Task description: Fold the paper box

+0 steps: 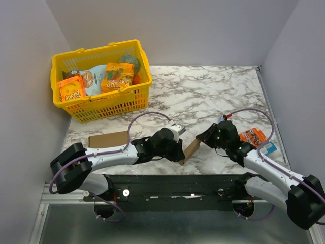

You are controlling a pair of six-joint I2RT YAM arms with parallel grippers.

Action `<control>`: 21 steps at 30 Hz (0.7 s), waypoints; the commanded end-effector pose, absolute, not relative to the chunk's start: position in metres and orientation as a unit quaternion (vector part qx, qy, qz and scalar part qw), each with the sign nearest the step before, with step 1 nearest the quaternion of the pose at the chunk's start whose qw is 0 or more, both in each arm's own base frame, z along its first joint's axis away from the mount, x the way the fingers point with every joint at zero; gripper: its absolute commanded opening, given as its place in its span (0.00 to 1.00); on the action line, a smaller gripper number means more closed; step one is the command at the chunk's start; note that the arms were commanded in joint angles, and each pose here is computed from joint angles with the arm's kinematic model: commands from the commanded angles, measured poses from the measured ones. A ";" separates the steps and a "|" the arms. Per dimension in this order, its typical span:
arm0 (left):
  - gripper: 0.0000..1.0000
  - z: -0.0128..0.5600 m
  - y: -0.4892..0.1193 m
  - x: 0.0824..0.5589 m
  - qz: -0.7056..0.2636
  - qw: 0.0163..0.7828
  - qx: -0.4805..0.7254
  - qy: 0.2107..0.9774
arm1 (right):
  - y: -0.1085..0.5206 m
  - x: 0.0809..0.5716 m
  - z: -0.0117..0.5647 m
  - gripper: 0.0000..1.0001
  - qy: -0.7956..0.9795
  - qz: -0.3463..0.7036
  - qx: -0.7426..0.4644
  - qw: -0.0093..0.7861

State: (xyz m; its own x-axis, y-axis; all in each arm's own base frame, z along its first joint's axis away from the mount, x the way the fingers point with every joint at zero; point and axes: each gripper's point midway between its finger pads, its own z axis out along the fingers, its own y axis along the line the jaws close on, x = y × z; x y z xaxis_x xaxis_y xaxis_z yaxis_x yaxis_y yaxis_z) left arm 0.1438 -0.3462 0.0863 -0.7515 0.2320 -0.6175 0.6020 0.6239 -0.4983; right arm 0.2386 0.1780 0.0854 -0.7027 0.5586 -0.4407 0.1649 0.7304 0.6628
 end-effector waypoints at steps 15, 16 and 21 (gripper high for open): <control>0.00 0.041 -0.276 0.144 -0.193 0.231 0.232 0.925 | 0.170 0.179 0.081 0.74 0.894 0.305 0.220 0.244; 0.00 0.042 -0.276 0.144 -0.194 0.230 0.232 0.925 | 0.172 0.178 0.083 0.74 0.890 0.315 0.224 0.242; 0.00 0.045 -0.285 0.138 -0.219 0.222 0.238 0.920 | 0.186 0.182 0.101 0.75 0.872 0.361 0.227 0.242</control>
